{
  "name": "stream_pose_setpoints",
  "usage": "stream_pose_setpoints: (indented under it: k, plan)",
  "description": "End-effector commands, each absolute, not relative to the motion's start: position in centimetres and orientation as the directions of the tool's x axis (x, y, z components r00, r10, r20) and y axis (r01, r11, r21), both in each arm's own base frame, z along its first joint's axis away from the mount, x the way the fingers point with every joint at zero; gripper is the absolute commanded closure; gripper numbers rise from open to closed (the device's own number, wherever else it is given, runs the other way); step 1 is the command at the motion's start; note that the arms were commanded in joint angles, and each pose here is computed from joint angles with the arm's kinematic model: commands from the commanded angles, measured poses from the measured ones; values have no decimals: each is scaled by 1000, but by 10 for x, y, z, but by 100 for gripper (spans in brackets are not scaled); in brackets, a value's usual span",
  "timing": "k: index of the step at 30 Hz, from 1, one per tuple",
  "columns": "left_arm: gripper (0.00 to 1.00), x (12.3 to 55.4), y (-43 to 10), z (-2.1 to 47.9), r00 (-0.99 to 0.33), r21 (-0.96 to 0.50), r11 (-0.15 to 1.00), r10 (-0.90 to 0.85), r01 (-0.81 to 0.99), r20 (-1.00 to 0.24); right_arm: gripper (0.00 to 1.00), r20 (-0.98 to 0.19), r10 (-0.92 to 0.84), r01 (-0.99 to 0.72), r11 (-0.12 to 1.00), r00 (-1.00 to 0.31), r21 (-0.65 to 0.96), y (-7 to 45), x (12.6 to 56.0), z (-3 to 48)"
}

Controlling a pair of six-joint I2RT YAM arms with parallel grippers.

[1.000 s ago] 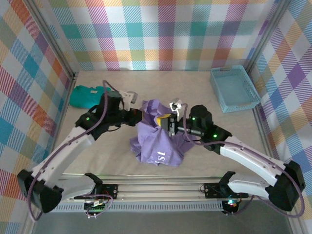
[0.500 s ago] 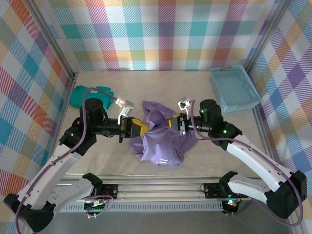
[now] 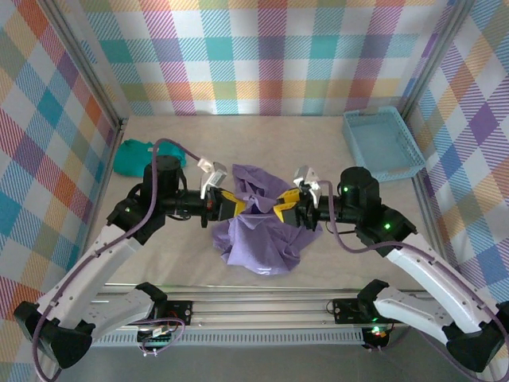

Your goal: Fold the inside-out t-shirt

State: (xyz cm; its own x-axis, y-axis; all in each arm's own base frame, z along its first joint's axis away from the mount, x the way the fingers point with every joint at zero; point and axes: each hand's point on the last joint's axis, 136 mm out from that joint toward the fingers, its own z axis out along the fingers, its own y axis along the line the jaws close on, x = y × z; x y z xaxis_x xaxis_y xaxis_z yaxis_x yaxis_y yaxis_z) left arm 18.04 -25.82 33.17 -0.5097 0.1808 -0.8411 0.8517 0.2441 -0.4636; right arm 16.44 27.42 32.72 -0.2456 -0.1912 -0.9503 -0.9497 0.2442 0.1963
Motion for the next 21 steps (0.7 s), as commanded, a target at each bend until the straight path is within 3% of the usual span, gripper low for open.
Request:
stream_pose_setpoints:
  k: [1, 6, 10, 16, 21]
  plan:
    - [100, 182, -256, 346, -483, -435, 253, 170, 864, -859, 76, -966, -198, -986, 62, -164, 155, 294, 142, 336]
    - [100, 180, -256, 347, -486, -441, 243, 176, 864, -856, 83, -946, -239, -975, 24, -218, 219, 320, 147, 316]
    - [100, 173, -256, 346, -484, -443, 219, 192, 869, -854, 90, -937, -232, -960, 165, -261, 227, 327, 179, 310]
    - [100, 169, -256, 346, -480, -444, 196, 206, 874, -853, 91, -933, -228, -933, 294, -277, 205, 321, 204, 306]
    - [100, 167, -257, 345, -481, -449, 182, 215, 875, -850, 84, -934, -232, -951, 215, -271, 222, 325, 194, 308]
